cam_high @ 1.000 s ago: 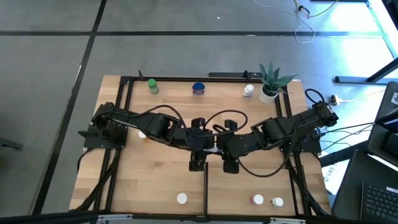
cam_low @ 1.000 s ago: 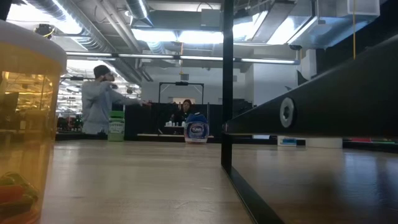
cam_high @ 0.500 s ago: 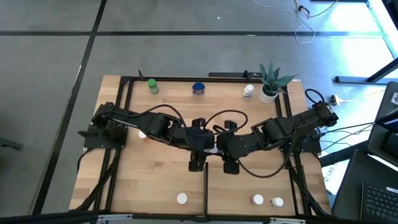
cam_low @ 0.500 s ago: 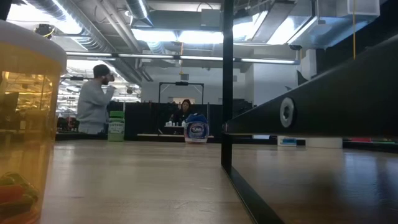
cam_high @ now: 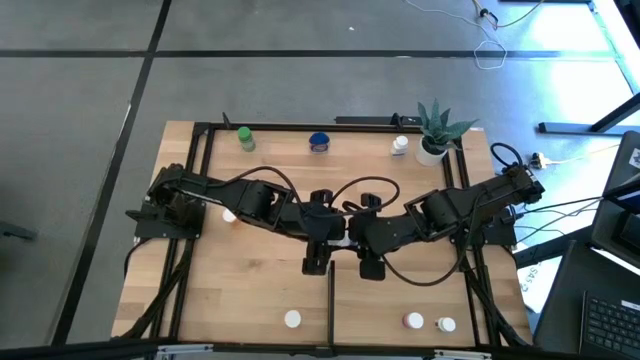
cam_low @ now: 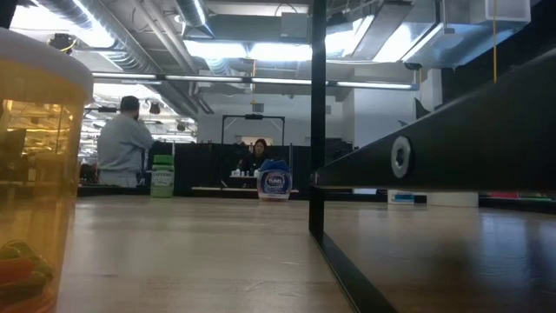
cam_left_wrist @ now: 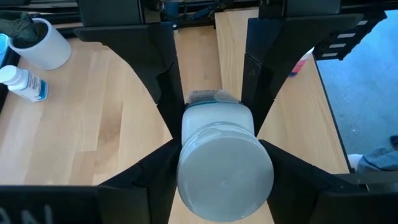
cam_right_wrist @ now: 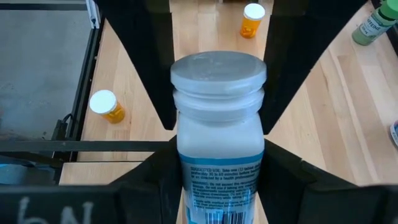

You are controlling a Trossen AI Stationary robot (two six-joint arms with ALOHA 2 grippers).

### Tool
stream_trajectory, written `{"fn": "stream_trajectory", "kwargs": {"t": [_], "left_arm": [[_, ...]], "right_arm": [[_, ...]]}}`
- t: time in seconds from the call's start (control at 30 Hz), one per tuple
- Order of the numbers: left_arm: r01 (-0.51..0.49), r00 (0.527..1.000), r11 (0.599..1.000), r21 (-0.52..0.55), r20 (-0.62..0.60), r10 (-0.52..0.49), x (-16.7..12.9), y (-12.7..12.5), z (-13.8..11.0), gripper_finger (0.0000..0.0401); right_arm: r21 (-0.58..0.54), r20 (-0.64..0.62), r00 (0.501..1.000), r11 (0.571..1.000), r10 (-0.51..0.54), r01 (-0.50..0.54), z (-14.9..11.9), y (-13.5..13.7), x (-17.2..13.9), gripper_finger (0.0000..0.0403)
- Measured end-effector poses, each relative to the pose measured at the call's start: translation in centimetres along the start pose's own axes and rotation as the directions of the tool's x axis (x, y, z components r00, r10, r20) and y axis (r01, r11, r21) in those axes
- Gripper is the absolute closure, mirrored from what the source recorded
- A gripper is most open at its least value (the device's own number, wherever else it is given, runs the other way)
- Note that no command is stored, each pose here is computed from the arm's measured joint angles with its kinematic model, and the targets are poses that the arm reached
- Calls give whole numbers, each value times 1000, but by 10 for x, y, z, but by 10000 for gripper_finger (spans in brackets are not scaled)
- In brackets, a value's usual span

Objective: Pick and place medicine bottles onto shelf by color
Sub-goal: Put the bottom left white pill bottle onto the shelf

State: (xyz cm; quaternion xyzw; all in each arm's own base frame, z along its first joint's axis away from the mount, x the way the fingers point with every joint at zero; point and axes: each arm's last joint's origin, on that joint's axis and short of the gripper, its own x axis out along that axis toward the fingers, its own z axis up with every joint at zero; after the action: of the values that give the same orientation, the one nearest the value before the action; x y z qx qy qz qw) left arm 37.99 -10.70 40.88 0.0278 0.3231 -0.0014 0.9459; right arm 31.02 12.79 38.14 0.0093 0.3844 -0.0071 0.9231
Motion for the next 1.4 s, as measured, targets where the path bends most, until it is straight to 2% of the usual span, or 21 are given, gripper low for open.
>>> {"fn": "stream_trajectory", "kwargs": {"t": [1.13, 1.4], "left_arm": [[-17, 999, 1000, -3, 38, 17, -3, 3, 4, 203], [-62, 995, 998, -11, 80, 63, -23, 8, 8, 203]], "right_arm": [[0, -14, 1000, 1000, -8, 8, -1, -1, 0, 236], [9, 27, 999, 1000, -27, 27, 0, -6, -15, 236]]}}
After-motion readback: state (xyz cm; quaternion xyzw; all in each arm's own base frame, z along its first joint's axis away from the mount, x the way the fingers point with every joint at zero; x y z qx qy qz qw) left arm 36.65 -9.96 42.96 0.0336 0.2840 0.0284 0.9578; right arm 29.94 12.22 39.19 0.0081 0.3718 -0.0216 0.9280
